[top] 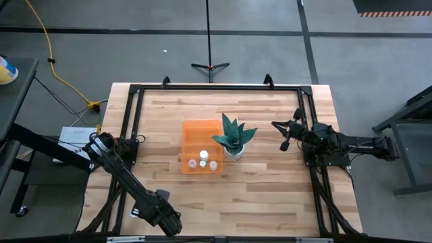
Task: Pick and place pill bottles into a basket
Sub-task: Put the transparent pill bottle into the orange container
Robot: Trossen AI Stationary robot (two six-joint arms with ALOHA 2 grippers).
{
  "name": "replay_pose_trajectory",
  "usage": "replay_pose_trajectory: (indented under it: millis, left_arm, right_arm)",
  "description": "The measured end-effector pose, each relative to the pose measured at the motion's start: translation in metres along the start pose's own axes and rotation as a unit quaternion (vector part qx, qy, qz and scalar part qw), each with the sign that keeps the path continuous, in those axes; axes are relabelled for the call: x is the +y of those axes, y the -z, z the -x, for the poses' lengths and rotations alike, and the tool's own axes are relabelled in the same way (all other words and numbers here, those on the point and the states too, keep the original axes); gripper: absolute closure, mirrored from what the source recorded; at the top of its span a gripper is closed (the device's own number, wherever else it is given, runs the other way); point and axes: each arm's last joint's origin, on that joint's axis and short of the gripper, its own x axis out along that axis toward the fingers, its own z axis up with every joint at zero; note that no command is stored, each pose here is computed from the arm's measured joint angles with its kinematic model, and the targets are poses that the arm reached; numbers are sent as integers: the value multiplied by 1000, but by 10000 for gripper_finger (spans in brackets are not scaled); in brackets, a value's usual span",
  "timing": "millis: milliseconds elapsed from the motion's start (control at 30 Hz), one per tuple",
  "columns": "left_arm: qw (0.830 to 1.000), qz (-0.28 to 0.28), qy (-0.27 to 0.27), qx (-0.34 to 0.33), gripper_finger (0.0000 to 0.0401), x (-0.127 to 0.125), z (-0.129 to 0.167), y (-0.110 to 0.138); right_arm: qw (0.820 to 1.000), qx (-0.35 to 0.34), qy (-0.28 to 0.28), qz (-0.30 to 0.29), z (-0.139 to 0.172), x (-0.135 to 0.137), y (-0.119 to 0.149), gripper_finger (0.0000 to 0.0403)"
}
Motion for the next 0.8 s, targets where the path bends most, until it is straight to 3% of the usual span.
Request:
replay_pose_trajectory:
  millis: [567, 800]
  left_arm:
    - [1000, -21, 15, 10, 72, -2, -7, -1]
    - [999, -45, 21, 14, 135, -3, -7, 0]
  right_arm:
    - [1000, 2, -1, 1, 0, 0, 0, 391]
    - [1000, 2, -1, 1, 0, 0, 0, 391]
